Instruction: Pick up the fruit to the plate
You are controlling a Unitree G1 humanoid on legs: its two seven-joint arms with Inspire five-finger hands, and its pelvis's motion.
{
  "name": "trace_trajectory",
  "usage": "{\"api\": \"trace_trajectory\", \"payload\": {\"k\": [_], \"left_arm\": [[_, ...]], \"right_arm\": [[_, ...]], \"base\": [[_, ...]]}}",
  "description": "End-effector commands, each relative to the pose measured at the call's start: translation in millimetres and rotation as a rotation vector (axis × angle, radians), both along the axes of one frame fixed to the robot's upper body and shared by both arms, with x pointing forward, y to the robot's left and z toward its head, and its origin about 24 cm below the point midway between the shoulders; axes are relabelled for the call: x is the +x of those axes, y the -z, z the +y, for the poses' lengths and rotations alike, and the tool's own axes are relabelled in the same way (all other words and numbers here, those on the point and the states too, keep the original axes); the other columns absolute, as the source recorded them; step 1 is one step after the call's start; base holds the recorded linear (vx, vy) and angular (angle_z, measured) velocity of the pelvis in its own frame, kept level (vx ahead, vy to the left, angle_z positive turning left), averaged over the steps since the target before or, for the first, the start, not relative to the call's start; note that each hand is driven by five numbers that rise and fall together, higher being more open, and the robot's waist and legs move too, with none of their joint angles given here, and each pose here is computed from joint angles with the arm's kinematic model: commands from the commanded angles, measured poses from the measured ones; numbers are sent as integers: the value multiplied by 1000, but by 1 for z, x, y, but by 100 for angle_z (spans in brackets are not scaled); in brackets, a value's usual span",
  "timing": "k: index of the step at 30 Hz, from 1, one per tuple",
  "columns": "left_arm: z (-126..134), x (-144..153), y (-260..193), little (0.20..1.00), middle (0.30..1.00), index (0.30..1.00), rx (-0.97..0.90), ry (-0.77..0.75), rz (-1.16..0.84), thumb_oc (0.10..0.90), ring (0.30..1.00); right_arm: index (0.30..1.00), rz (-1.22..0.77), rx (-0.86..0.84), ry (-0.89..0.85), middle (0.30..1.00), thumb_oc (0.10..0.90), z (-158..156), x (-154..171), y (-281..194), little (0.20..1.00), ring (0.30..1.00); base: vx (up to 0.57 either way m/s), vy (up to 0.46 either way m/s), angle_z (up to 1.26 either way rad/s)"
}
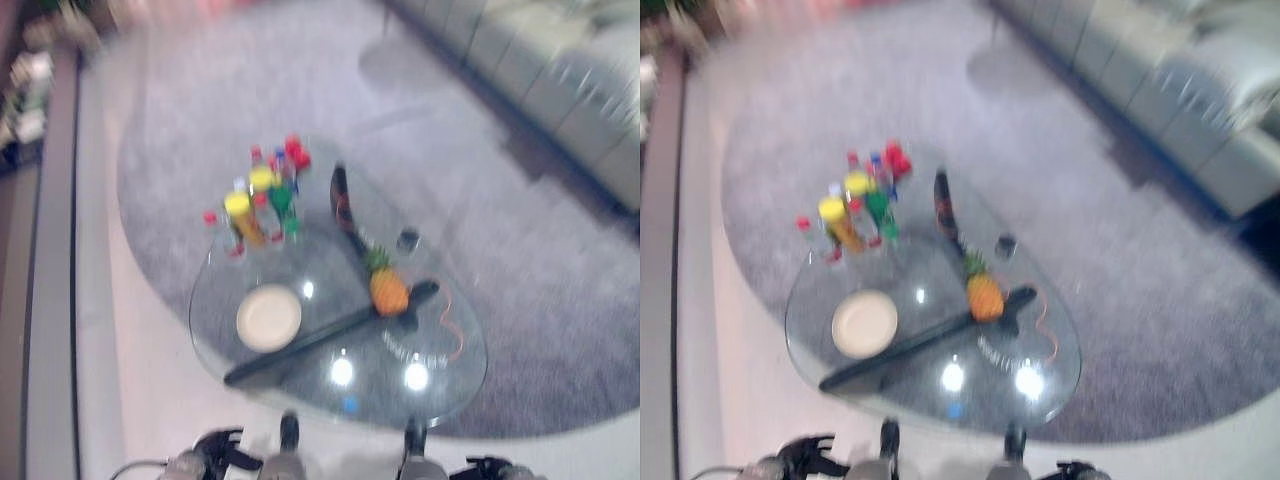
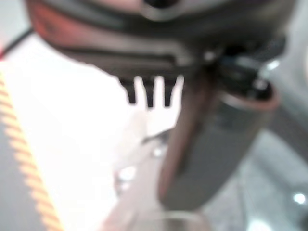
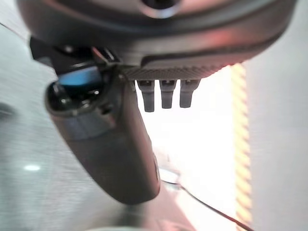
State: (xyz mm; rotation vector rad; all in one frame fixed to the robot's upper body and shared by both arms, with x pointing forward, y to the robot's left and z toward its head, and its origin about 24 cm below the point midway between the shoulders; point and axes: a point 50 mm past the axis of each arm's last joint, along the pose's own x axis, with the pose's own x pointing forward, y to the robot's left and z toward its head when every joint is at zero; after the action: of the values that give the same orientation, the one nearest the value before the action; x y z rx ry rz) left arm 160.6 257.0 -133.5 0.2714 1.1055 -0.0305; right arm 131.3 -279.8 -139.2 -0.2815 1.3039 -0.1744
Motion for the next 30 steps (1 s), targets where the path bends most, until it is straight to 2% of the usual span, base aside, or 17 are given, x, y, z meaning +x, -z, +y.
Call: {"api": "trace_trajectory", "payload": {"k": [1, 6, 7, 10, 15, 26, 30], "left_arm": [[-6, -20, 11, 900, 900, 900, -23, -23, 88, 800, 900], [-2, 6, -1, 900, 900, 900, -77, -72, 0, 800, 900], [-2, 22, -9, 900, 900, 900, -116, -101, -63, 800, 900], [-1, 46, -23, 900, 900, 900, -195, -142, -168, 800, 900], [2, 71, -41, 900, 900, 900, -232, -217, -311, 800, 900], [18, 97, -68, 900, 900, 900, -209, -545, -566, 800, 900], [20, 101, -73, 900, 900, 900, -186, -560, -586, 800, 900]], "right_arm": [[900, 70, 0, 69, 900, 800, 0, -18, 5, 900, 900], [900, -26, -38, 97, 900, 800, -14, 8, -9, 900, 900], [900, -78, -55, 106, 900, 800, -19, 21, -16, 900, 900], [900, -158, -78, 125, 900, 800, -25, 38, -26, 900, 900], [900, -320, -150, 128, 900, 800, -27, 67, -42, 900, 900], [900, -578, -253, 172, 900, 800, -22, 102, -66, 900, 900], [900, -638, -264, 177, 900, 800, -18, 109, -72, 900, 900]], "base": [[-85, -10, 2], [-93, -9, -2], [-132, 13, -5], [-141, -5, 1], [-124, -26, 0], [-65, -39, 2], [-19, -3, 0]]}}
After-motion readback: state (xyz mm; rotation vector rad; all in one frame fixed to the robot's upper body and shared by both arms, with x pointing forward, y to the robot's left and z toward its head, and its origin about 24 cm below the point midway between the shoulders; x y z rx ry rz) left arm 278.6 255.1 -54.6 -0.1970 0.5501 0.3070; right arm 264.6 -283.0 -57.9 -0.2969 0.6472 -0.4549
